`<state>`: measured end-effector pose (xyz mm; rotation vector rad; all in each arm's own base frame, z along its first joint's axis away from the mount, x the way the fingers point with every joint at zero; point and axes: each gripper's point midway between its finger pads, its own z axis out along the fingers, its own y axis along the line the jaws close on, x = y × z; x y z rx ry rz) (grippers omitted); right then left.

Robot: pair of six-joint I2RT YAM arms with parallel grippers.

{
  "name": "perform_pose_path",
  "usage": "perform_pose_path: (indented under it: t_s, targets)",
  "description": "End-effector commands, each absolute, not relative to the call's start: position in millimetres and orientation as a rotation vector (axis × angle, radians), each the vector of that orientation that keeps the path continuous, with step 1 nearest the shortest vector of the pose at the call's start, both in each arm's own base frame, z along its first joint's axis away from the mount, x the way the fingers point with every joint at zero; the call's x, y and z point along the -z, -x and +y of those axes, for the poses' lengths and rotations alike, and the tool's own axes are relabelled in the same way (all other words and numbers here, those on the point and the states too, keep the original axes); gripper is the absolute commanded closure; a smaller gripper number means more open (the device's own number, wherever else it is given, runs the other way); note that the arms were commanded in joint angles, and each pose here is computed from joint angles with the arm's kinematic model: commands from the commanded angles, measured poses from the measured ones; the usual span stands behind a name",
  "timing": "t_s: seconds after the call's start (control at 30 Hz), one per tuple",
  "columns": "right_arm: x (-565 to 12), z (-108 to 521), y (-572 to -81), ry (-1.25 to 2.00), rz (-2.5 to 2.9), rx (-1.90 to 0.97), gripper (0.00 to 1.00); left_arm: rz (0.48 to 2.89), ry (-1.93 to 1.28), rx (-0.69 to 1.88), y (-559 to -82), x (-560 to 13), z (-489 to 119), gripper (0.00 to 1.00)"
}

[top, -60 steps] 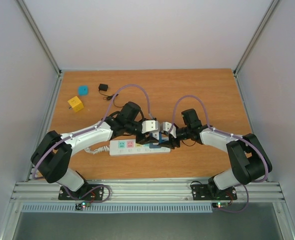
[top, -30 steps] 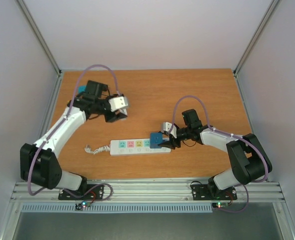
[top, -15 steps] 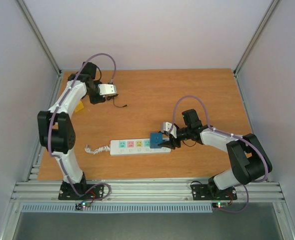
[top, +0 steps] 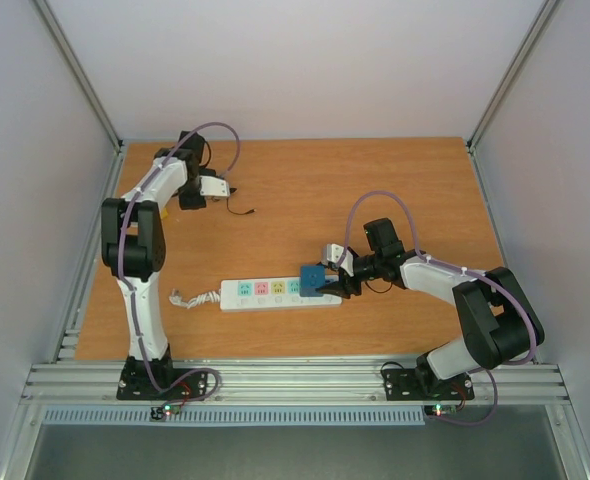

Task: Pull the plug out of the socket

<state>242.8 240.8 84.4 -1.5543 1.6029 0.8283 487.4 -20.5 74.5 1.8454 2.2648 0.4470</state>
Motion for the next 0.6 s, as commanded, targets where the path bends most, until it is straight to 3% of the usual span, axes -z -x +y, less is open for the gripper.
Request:
perform_pose_path:
  t_s: [0.0, 0.33, 0.57]
  targets:
    - [-69, 230, -252, 1.55, 1.707, -0.753, 0.69, 2.249, -1.838, -0.541, -506, -70, -13, 0.69]
    - [-68, 229, -251, 1.55, 1.723, -0.755, 0.68, 2.299, -1.824, -0.452, -501, -48, -19, 0.54]
    - [-70, 230, -253, 1.547, 1.723, -0.757, 0.67, 2.341, -1.756, -0.392, -497, -49, -24, 0.28]
